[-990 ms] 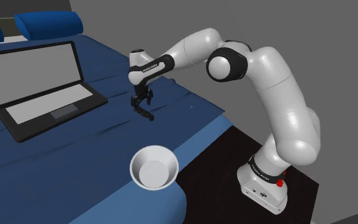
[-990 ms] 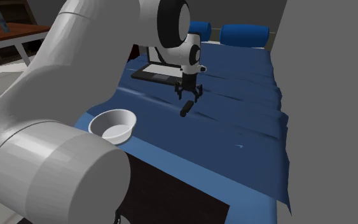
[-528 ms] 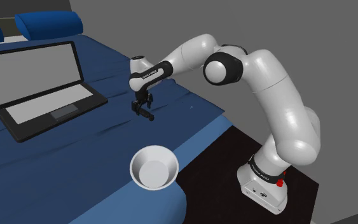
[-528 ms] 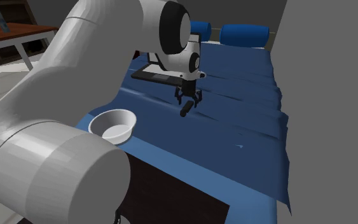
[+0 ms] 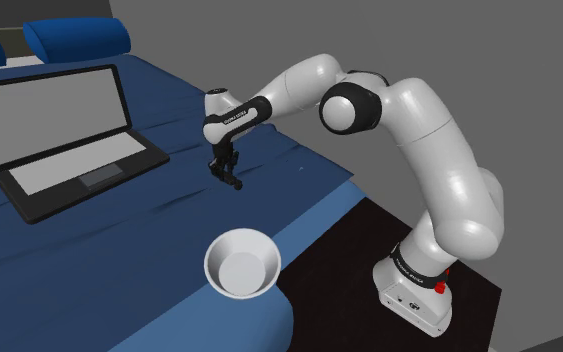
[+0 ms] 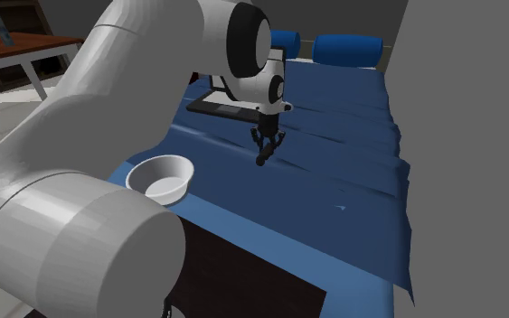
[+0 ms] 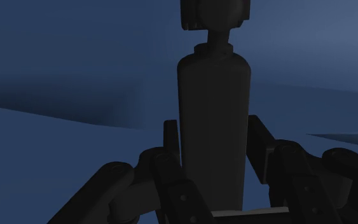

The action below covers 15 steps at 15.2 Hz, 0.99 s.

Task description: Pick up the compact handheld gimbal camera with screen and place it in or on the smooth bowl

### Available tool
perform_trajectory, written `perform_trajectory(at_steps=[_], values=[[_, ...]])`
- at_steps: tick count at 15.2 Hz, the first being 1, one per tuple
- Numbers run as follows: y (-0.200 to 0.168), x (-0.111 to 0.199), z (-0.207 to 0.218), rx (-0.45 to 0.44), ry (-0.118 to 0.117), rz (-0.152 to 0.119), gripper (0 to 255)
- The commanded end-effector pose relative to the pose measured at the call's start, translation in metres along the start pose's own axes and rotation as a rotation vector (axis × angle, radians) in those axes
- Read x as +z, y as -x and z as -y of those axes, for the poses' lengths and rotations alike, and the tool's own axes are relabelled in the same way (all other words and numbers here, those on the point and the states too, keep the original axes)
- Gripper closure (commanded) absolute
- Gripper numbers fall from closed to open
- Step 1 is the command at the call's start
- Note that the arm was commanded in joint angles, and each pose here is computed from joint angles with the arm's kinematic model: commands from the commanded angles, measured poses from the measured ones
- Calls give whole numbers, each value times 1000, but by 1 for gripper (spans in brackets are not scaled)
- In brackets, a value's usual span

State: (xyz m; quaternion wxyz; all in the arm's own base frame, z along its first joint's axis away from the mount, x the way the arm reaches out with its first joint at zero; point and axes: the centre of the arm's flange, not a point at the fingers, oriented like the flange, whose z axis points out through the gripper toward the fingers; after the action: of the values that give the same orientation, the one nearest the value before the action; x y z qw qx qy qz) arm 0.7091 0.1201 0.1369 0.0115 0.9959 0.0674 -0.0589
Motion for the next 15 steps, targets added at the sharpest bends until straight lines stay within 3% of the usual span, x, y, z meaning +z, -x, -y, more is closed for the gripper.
perform_trajectory(at_steps=[1,8,15], values=[[0,0,0,0,0,0,255],[0,0,0,0,0,0,255],[5,-36,0,0,0,0,255]])
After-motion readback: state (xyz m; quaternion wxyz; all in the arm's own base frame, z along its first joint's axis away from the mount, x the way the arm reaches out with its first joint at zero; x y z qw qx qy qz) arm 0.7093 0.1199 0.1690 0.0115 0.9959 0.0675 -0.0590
